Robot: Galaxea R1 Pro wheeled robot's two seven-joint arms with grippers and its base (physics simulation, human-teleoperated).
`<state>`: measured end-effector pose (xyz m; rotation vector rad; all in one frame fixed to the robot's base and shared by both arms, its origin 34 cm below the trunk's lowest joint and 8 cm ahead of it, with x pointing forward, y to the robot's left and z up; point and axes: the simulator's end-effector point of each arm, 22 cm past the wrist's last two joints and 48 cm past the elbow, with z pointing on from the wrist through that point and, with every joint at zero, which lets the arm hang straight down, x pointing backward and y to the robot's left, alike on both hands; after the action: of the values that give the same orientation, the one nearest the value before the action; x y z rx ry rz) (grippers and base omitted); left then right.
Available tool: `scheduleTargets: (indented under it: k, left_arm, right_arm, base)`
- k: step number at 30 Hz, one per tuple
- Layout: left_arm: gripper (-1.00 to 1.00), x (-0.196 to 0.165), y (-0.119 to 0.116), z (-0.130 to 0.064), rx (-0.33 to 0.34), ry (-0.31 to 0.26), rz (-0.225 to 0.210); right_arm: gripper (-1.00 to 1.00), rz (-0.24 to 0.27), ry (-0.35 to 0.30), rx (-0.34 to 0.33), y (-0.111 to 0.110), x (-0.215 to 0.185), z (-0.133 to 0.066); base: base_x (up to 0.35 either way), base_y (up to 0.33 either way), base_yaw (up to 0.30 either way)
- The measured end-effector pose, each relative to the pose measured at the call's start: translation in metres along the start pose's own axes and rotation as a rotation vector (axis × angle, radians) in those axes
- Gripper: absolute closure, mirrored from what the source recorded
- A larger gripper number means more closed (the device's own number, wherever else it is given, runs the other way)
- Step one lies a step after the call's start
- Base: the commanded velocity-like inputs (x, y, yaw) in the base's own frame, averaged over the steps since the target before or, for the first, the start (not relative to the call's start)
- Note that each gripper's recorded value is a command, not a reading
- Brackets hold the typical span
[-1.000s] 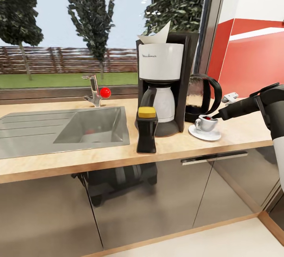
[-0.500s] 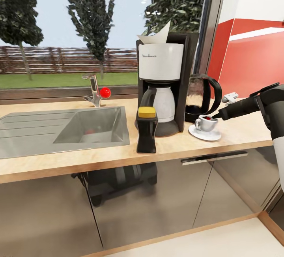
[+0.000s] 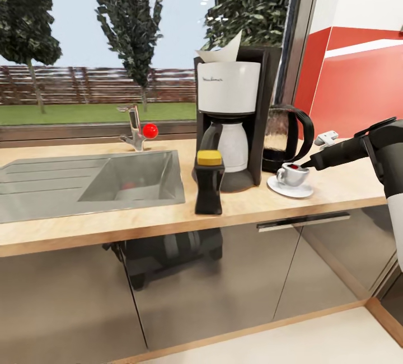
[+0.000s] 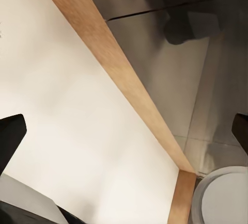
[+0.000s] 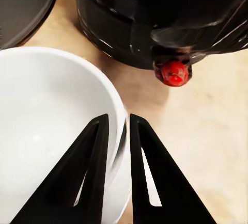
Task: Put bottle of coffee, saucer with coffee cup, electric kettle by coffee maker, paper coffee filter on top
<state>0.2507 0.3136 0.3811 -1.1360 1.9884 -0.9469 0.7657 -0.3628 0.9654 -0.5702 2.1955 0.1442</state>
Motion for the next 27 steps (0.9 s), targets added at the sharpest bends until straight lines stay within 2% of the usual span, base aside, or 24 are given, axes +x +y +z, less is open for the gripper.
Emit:
scheduleTargets:
  k: [23,24,27]
  left_arm:
    - [-1.00,0.0000,0.0001,0.0000,-0.001,0.000,0.000]
    - [-1.00,0.0000,0.0001,0.0000,0.000,0.000,0.000]
    - [-1.00,-0.0002,0.0001,0.0000,-0.001,0.000,0.000]
  right_arm:
    - [1.00,0.003,-0.002,-0.005,0.0016,-0.0007,0.0000]
    - [-1.00,0.002,-0.002,-0.005,0.0016,-0.0008,0.0000]
    - [-1.00,0.004,-0.003,-0.007,0.0022,-0.0010,0.0000]
  base:
    - [-0.005,0.004,0.000]
    - [0.000,0.000,0.000]
    - [0.000,0.000,0.000]
